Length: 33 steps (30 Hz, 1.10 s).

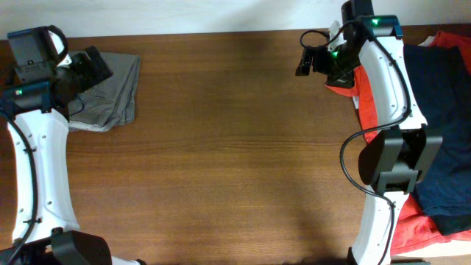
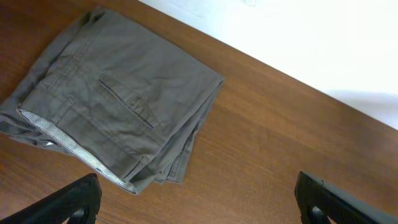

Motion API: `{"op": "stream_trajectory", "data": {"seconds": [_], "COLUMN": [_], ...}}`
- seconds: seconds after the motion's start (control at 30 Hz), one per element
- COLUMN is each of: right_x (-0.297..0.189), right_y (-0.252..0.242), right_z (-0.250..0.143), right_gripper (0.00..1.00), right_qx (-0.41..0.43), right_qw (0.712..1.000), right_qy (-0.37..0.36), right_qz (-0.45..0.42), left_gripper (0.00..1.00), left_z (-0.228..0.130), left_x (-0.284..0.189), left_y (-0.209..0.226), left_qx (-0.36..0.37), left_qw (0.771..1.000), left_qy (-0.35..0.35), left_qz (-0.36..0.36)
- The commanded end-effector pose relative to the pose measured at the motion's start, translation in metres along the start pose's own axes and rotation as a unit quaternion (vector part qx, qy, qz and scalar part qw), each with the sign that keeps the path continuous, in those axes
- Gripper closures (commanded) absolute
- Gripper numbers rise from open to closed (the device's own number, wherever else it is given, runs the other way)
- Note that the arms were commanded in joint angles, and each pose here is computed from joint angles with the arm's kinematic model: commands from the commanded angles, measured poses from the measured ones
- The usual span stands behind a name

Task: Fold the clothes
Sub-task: 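Release the shorts and raise the left gripper above them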

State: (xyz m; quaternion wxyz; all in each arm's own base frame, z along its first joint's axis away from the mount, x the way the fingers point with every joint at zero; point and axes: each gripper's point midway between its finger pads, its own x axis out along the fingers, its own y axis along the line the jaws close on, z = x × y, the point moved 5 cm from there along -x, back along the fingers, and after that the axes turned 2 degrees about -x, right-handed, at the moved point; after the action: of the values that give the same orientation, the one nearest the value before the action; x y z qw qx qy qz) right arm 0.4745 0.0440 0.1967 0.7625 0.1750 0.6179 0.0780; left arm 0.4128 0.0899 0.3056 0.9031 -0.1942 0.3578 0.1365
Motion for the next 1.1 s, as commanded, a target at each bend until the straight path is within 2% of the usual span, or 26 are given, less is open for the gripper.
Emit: {"op": "stream_trajectory", "data": {"seconds": [0.0,0.23,0.33,0.43,0.5,0.7,0.83,0.97,1.07], "right_x": [-0.009,-0.02,-0.075,-0.156,-0.218,-0.348,-0.413,-0.411,-0.377], "right_y": [0.002,0.006,0.026,0.05,0.067,0.093,0.095,0.074,0.054], "right_z": [0.002,0.002,-0.005,-0.028,-0.057,-0.166,-0.28,-0.367,-0.399], "right_gripper": [0.02,0.02,0.02,0.02,0.02,0.02,0.02,0.02,0.02], "right_qx": [-0.007,-0.011,-0.033,-0.064,-0.088,-0.146,-0.183,-0.19,-0.185], "right_qw": [1.0,1.0,0.996,0.983,0.966,0.902,0.839,0.809,0.816], "right_qy": [-0.013,-0.024,-0.082,-0.169,-0.238,-0.399,-0.503,-0.549,-0.541], "right_qz": [0.0,0.002,0.013,0.029,0.042,0.073,0.093,0.09,0.085], "left_gripper": [0.01,0.01,0.01,0.01,0.01,0.01,0.01,0.01,0.01], "left_z": [-0.002,-0.002,-0.002,-0.002,-0.002,-0.002,-0.002,-0.002,-0.002], "left_x": [0.001,0.001,0.001,0.001,0.001,0.001,0.001,0.001,0.001], "left_y": [-0.002,-0.002,-0.002,-0.002,-0.002,-0.002,-0.002,-0.002,-0.002], "left_qx": [0.002,0.002,0.002,0.002,0.002,0.002,0.002,0.002,0.002], "left_qw": [1.0,1.0,1.0,1.0,1.0,1.0,1.0,1.0,1.0], "left_qy": [0.004,0.005,0.004,0.005,0.005,0.005,0.005,0.005,0.005], "left_qz": [-0.007,-0.007,-0.007,-0.007,-0.007,-0.007,-0.007,-0.007,-0.007]}}
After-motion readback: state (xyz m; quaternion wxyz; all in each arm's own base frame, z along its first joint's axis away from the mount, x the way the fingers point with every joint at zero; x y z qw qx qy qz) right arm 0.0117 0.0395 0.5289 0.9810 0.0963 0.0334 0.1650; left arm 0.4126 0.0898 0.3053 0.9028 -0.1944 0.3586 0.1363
